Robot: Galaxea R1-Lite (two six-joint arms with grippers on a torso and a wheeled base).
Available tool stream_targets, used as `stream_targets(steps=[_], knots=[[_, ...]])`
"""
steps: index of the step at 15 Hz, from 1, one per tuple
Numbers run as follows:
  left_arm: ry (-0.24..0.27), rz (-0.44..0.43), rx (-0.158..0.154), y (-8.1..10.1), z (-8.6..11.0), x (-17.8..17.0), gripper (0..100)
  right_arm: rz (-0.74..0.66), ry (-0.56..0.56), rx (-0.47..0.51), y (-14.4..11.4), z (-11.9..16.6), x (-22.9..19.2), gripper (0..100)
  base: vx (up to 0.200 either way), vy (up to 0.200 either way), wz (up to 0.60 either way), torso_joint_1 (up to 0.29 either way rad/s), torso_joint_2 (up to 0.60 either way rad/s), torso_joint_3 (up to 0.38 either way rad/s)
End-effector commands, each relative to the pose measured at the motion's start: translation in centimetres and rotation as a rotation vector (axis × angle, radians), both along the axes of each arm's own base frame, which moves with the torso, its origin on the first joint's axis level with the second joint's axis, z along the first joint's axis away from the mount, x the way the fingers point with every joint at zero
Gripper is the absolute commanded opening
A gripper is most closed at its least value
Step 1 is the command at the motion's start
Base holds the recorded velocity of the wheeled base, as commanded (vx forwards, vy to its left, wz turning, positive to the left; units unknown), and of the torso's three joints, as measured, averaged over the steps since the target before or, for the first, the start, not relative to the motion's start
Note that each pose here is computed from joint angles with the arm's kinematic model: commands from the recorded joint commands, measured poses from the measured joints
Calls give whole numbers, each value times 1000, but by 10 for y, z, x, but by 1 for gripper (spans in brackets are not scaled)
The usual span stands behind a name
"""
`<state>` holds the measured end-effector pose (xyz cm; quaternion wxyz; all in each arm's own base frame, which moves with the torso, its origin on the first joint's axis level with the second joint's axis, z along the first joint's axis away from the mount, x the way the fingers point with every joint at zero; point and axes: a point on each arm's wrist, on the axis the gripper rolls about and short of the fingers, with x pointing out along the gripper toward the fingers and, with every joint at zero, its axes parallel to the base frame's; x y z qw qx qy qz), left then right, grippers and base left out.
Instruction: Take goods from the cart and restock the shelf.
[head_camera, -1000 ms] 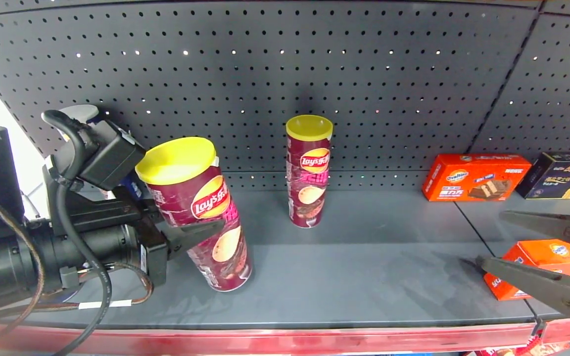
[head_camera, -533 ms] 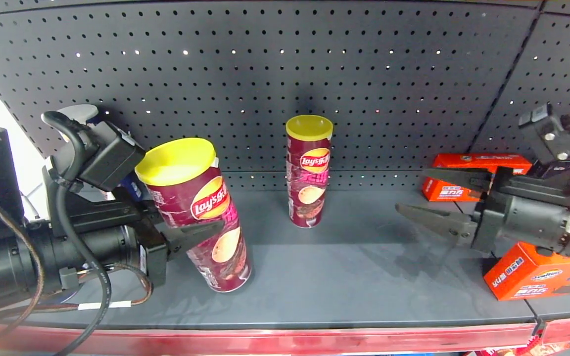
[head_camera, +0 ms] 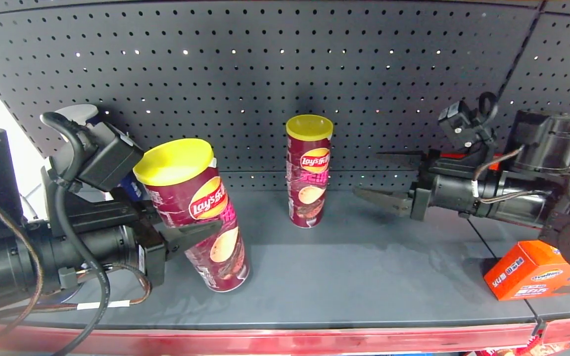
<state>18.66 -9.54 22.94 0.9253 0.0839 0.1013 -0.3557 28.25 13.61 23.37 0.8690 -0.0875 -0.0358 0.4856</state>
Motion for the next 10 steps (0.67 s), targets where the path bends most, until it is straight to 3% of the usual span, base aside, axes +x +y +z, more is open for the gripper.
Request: stream_targets(steps=[1, 10], knots=[[-1, 1, -1, 0, 0, 0, 0, 28, 21, -10, 14, -12, 25, 100, 0, 0, 0, 0, 0, 0], [0, 3, 0, 0, 0, 0, 0, 108, 52, -28, 43, -43, 59, 100, 0, 0, 0, 0, 0, 0]])
